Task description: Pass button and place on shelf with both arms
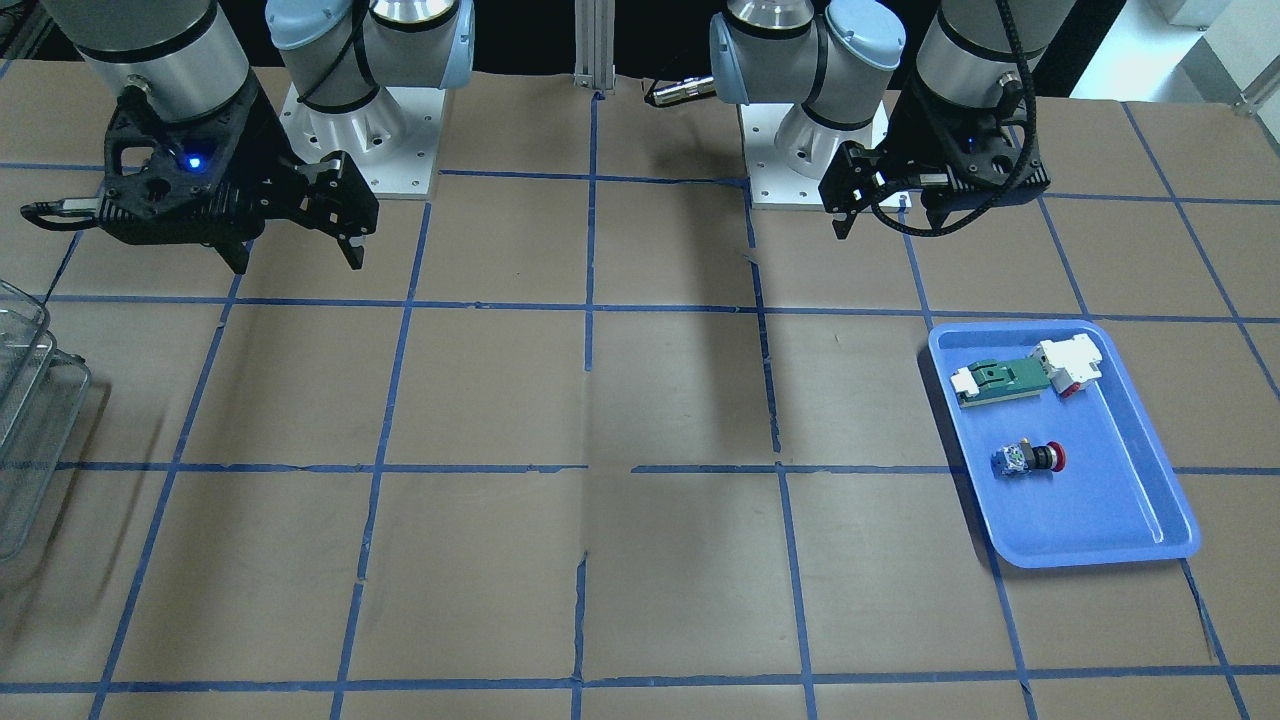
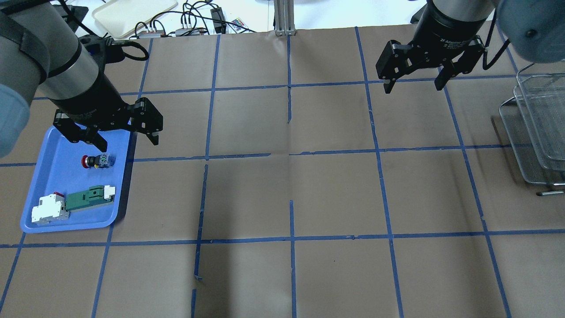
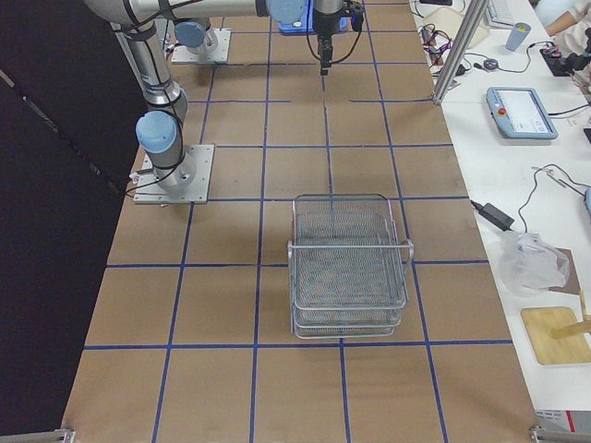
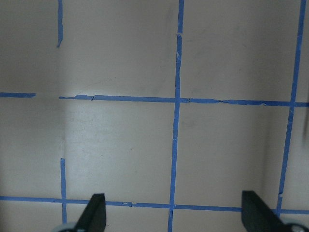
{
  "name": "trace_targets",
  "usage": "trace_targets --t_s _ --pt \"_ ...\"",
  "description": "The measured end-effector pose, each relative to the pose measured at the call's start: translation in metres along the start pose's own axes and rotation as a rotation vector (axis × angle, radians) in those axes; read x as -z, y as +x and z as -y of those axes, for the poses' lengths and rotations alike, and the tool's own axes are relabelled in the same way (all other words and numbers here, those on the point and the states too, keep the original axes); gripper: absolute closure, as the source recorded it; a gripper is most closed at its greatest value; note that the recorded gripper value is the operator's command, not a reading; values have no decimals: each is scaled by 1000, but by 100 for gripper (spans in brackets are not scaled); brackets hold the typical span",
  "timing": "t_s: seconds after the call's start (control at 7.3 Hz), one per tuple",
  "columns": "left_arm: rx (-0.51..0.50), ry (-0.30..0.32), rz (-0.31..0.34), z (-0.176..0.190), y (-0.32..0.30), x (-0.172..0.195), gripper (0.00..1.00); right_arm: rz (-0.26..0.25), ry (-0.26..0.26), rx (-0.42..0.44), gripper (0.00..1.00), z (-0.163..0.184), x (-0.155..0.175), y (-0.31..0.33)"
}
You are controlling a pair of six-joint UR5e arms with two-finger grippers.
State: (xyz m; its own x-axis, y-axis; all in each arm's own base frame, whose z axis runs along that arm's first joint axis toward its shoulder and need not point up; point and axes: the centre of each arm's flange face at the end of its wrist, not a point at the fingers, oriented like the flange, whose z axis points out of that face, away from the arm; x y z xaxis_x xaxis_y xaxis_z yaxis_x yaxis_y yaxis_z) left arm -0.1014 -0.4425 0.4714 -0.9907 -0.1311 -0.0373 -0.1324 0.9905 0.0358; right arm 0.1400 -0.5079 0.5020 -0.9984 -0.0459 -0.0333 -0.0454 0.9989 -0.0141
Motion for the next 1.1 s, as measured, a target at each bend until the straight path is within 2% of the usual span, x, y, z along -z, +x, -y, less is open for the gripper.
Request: trace_targets --t_s 1.1 --pt "-1 5 0 -1 1 1 0 2 -1 0 0 0 0 0"
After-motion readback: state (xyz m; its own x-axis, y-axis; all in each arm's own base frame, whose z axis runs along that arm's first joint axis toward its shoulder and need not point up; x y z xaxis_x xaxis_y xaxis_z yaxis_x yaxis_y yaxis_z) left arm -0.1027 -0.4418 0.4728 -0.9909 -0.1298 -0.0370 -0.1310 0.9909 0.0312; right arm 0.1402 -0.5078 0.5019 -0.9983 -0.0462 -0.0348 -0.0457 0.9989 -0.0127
